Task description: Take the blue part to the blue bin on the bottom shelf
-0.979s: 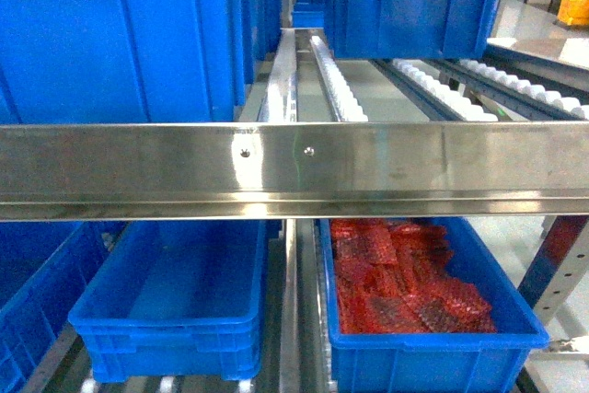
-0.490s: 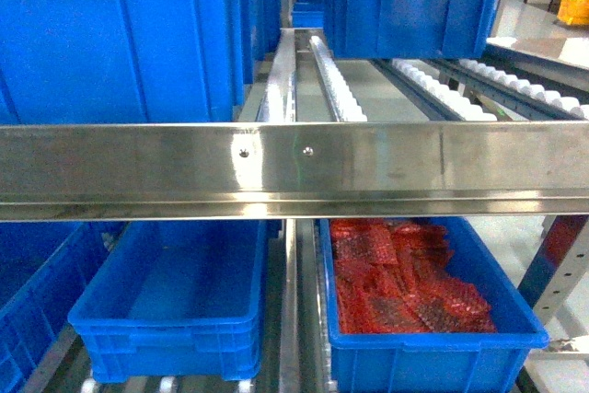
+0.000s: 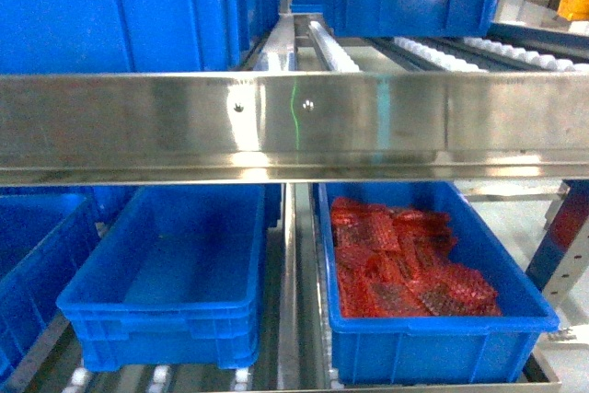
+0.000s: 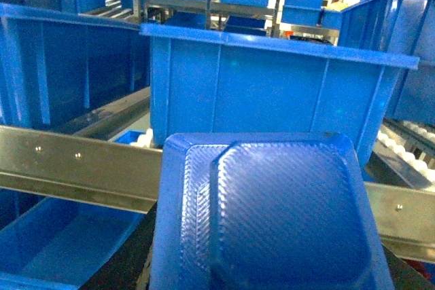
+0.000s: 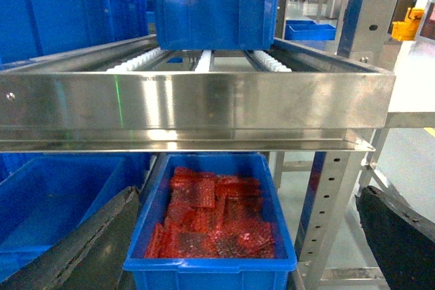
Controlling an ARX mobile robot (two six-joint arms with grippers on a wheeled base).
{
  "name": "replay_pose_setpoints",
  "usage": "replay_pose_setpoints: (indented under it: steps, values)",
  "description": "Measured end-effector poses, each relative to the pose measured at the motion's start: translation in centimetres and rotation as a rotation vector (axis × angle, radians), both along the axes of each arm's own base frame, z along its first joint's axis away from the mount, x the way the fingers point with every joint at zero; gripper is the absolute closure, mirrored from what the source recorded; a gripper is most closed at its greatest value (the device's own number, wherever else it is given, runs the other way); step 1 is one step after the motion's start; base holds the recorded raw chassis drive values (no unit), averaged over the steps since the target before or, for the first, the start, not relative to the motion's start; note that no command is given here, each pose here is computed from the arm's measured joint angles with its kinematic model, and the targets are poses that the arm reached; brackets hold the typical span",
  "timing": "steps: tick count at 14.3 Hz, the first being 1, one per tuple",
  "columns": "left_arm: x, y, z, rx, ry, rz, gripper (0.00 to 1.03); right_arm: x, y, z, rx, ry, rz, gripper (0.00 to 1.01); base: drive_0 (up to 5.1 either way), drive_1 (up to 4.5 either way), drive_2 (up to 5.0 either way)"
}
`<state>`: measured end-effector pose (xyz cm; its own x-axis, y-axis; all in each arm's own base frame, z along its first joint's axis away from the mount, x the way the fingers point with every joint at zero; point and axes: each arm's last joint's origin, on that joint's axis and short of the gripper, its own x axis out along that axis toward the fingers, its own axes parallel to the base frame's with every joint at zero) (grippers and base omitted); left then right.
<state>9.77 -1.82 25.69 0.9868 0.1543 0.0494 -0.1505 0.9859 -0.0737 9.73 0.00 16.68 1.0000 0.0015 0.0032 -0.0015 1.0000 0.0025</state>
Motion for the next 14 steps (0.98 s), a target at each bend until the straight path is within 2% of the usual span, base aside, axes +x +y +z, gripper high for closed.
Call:
replay_pose_setpoints:
  steps: [14]
  values:
    - [0.01,0.00,-0.02,0.001,0.002,0.000,0.60,0.00,-0.01,-0.01,0.000,0.001,-0.002,0.03,0.0,0.00,0.0]
